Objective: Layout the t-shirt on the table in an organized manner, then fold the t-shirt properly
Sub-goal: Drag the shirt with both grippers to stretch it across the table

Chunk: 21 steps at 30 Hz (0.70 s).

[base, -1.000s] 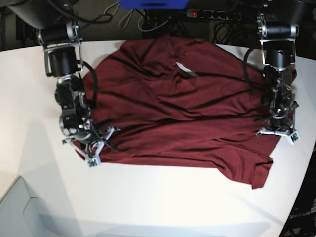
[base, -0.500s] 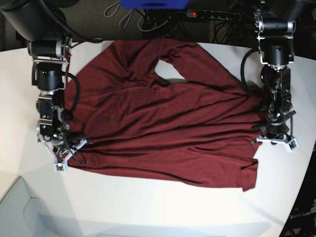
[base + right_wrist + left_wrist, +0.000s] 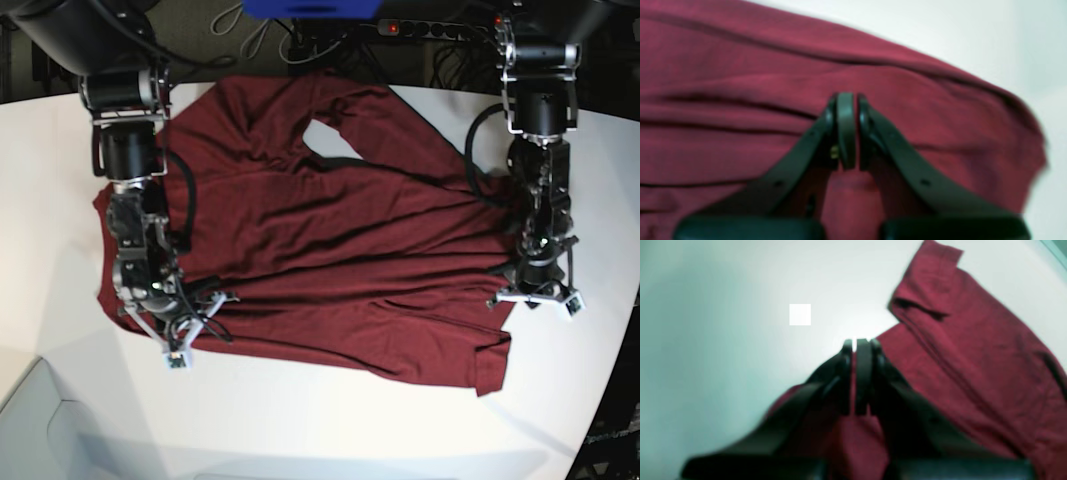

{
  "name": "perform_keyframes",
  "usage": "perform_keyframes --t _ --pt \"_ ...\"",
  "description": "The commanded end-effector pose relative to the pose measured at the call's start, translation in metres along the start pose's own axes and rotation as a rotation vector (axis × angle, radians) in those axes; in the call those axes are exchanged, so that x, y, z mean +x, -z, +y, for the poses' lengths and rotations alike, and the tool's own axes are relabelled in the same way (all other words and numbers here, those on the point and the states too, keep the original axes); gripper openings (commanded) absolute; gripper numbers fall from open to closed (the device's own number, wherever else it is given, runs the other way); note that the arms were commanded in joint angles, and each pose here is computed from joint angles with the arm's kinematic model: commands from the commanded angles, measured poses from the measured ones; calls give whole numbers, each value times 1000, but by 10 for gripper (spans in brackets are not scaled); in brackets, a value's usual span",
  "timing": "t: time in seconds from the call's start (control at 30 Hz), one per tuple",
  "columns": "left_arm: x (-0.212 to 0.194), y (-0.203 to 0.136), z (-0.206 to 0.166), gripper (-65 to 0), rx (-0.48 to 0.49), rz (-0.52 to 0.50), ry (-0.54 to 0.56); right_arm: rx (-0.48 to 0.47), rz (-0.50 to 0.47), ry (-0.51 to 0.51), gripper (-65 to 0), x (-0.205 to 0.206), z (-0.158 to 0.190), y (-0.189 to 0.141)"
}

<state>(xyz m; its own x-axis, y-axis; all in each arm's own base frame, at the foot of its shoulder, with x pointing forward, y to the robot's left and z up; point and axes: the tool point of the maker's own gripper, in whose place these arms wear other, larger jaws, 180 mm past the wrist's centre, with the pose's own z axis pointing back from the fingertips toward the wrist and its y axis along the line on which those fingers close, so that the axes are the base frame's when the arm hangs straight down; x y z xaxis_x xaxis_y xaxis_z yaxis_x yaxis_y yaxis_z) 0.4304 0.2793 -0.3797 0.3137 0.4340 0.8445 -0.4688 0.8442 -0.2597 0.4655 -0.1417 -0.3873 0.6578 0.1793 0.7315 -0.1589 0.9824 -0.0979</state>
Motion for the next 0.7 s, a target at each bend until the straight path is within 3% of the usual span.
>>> perform_keyframes --t 0.0,0.07,0.33,0.67 --pt "22 5 -11 -628 -18 -50 -12 3 -89 -22 -650 38 3 0" --pt "20 14 -12 -628 -3 -26 -22 39 -97 -55 -650 45 23 9" --pt "-38 33 20 -631 109 148 -20 78 -82 -49 -650 34 40 38" --pt "-22 34 51 -632 155 126 -3 79 -152 -20 -650 13 38 51"
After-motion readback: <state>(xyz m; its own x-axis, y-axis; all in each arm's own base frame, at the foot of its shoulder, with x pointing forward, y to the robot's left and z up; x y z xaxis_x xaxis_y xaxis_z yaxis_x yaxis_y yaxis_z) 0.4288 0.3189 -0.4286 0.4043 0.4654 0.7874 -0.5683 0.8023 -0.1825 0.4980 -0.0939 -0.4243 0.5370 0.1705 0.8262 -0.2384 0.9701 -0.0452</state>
